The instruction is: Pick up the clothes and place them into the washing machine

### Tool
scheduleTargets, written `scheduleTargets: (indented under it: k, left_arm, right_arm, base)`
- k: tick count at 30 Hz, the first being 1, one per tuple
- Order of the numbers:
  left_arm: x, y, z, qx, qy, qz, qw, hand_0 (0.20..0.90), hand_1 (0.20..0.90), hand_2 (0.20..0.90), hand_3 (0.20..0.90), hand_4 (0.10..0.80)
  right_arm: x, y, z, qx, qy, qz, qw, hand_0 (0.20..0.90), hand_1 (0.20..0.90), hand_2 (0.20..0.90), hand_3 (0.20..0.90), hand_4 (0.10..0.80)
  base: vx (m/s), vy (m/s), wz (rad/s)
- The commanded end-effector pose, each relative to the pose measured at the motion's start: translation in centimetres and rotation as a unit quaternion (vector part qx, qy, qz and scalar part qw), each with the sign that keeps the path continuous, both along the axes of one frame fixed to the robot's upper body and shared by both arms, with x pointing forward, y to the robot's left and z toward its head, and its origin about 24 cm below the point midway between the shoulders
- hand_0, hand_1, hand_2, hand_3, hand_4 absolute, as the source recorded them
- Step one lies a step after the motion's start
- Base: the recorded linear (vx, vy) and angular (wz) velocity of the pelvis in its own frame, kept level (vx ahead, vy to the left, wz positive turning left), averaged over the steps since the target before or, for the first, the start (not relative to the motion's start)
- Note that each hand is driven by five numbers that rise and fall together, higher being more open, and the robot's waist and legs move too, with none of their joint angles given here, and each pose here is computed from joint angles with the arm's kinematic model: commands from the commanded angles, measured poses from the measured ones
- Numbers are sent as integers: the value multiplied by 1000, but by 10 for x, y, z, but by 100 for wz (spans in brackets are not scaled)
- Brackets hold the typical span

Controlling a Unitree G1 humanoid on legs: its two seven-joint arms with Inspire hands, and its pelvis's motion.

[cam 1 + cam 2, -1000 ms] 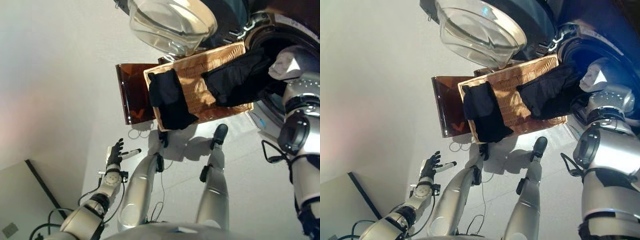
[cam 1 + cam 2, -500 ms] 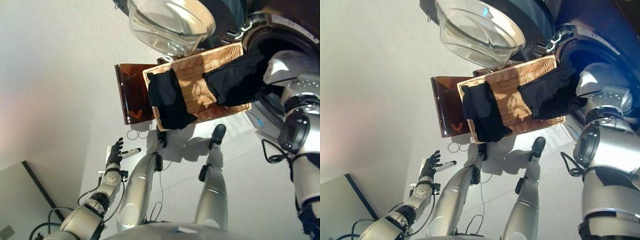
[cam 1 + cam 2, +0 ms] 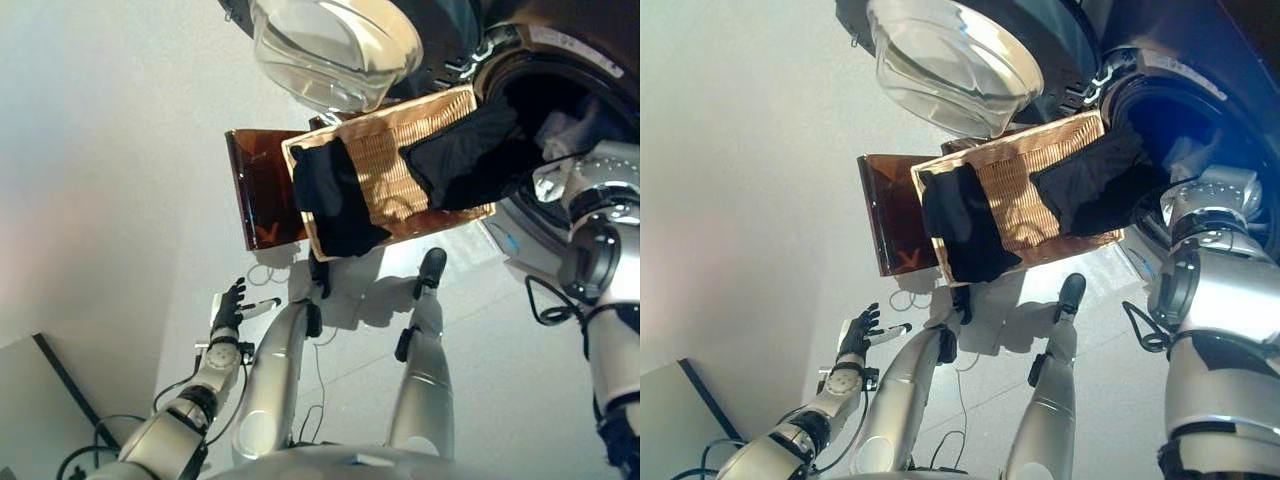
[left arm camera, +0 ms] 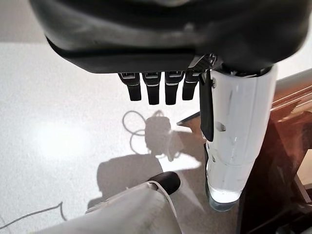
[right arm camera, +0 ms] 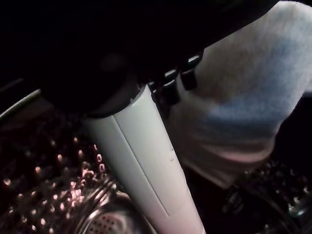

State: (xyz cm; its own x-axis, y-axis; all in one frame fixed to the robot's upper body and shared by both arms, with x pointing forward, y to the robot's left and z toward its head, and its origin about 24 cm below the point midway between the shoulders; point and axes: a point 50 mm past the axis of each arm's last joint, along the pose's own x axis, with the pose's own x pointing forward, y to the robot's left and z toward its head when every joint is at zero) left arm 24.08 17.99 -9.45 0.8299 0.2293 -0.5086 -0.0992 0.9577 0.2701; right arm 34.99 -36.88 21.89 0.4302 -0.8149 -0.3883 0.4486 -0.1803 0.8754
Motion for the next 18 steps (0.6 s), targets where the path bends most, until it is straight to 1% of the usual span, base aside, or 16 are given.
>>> scheduleTargets:
  k: [1,2,5,6,8,9,11,12,13,15,16,17,18]
  left_arm:
    - [-34,31,-20,34,61,48,996,900,900,900,900,800]
    - [-33,31,-20,34,61,48,996,900,900,900,900,800]
    - [-31,30,-18,34,53,42,997,900,900,900,900,800]
    - [-31,30,-18,33,54,42,997,900,900,900,900,800]
    - [-30,30,-17,35,49,39,997,900,900,900,900,800]
    - [-27,29,-15,35,43,37,998,900,900,900,900,800]
    - [-27,29,-15,36,41,36,998,900,900,900,900,800]
    - [-23,27,-12,34,32,34,998,900,900,900,900,800]
    - [-21,27,-11,35,28,34,998,900,900,900,900,800]
    - [-19,26,-10,34,22,38,998,900,900,900,900,800]
    - [-17,25,-8,31,18,38,999,900,900,900,900,800]
    - [-16,24,-7,32,13,40,999,900,900,900,900,800]
    - [-16,24,-7,33,13,40,999,900,900,900,900,800]
  right_arm:
    - [-53,-59,68,-149,-29,-112,982,900,900,900,900,800]
    - [-53,-59,69,-149,-29,-112,982,900,900,900,900,800]
    - [-46,-54,65,-199,12,-86,976,900,900,900,900,800]
    - [-45,-54,66,-199,13,-86,976,900,900,900,900,800]
    - [-40,-50,58,-218,33,-70,973,900,900,900,900,800]
    - [-33,-44,48,-245,58,-47,967,900,900,900,900,800]
    - [-28,-40,41,-255,69,-32,964,900,900,900,900,800]
    - [-17,-28,27,-303,112,11,946,900,900,900,900,800]
    - [-11,-21,18,-329,139,30,933,900,900,900,900,800]
    - [-2,-4,-4,-361,169,64,915,900,900,900,900,800]
    - [4,6,-18,-385,192,92,898,900,900,900,900,800]
    - [6,15,-27,-397,200,103,890,900,900,900,900,800]
    - [6,15,-28,-397,201,103,890,900,900,900,900,800]
  base:
    - [0,0,0]
    - [0,0,0]
    - [0,0,0]
    - [0,0,0]
    - [0,0,0]
    - [0,0,0]
    - [0,0,0]
    - [0,0,0]
    - [-14,-5,-4]
    - [-11,-7,-6]
    - [-9,-7,-4]
    - [0,0,0]
    - [0,0,0]
